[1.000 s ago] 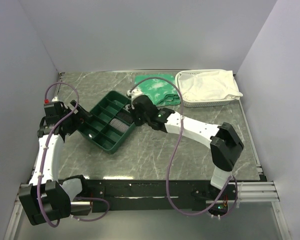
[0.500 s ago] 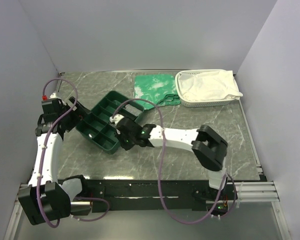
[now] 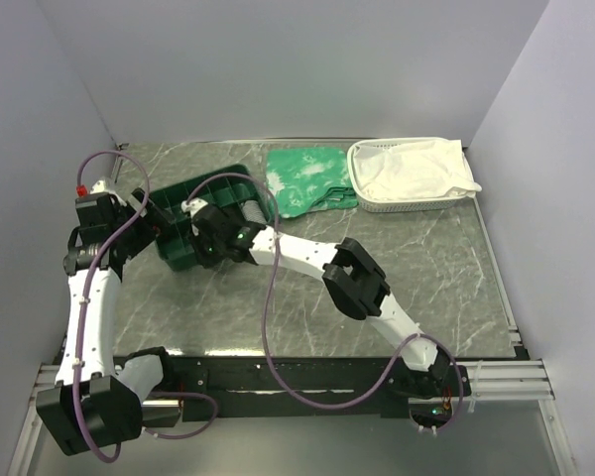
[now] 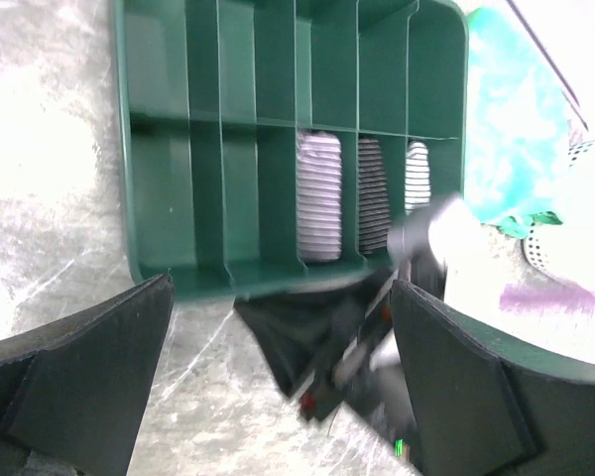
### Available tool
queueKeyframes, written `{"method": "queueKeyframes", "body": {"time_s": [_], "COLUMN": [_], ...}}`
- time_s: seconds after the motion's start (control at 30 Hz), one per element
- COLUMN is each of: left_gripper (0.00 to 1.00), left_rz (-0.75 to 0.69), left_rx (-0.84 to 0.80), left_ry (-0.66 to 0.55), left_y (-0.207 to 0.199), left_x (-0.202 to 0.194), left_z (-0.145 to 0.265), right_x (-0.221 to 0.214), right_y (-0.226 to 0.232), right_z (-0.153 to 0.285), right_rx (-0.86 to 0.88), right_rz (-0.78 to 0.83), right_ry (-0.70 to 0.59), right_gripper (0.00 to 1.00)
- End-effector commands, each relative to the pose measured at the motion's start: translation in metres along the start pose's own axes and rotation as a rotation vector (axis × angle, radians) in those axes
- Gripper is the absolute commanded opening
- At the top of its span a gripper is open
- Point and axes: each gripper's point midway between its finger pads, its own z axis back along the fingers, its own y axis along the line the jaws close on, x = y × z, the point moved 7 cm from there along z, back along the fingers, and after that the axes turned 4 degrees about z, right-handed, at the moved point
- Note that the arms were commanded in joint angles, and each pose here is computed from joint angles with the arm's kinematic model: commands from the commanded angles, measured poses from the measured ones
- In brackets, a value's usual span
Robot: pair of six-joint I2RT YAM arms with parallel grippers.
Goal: Roll the underwear
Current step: Move the storage box to the corner of the board, then reset both arms
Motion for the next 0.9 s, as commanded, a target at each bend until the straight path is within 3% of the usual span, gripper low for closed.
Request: {"method": "queueKeyframes", "body": {"time_s": [0.0, 0.2, 0.33, 0.4, 0.47, 0.53, 0.57, 0.67, 0.87], "left_gripper": [0.96, 0.96, 0.96, 0.97, 0.96, 0.96, 0.97, 0.97, 0.96], "left_rz": [-0.038, -0.029, -0.034, -0.039, -0.044, -0.056, -0.054, -0.073, -0.086], "left_rx": [-0.052, -0.088, -0.107, -0.119, -0.135, -0.173, -0.181, -0.231, -0.268], "left_ry": [-0.05, -0.029, -0.046, -0.062, -0.076, -0.086, -0.091, -0.09, -0.102], "left_y": [-0.012, -0.011, -0.014, -0.018, -0.022, -0.028, -0.03, -0.037, -0.048], "left_x": [0.011, 0.006, 0.01, 0.014, 0.019, 0.024, 0.025, 0.028, 0.029], "left_z": [0.011, 0.003, 0.002, 0.002, 0.002, 0.003, 0.003, 0.002, 0.004], "right_x": [0.045, 0.066, 0.086, 0.089, 0.083, 0.069, 0.065, 0.037, -0.024], "right_y": [-0.044, -0.061, -0.047, -0.05, -0.057, -0.075, -0.087, -0.115, -0.175], "right_z": [0.001, 0.014, 0.066, 0.088, 0.117, 0.146, 0.157, 0.193, 0.259], "right_rx": [-0.044, 0.037, 0.053, -0.001, -0.084, -0.223, -0.279, -0.416, -0.655], "right_rz": [-0.035, 0.036, 0.094, 0.088, 0.061, 0.019, -0.007, -0.095, -0.28], "right_ry": [-0.093, -0.109, -0.197, -0.233, -0.269, -0.298, -0.307, -0.31, -0.311], "right_gripper": [0.26, 0.27, 0.31, 0.39, 0.6, 0.71, 0.83, 0.96, 1.0]}}
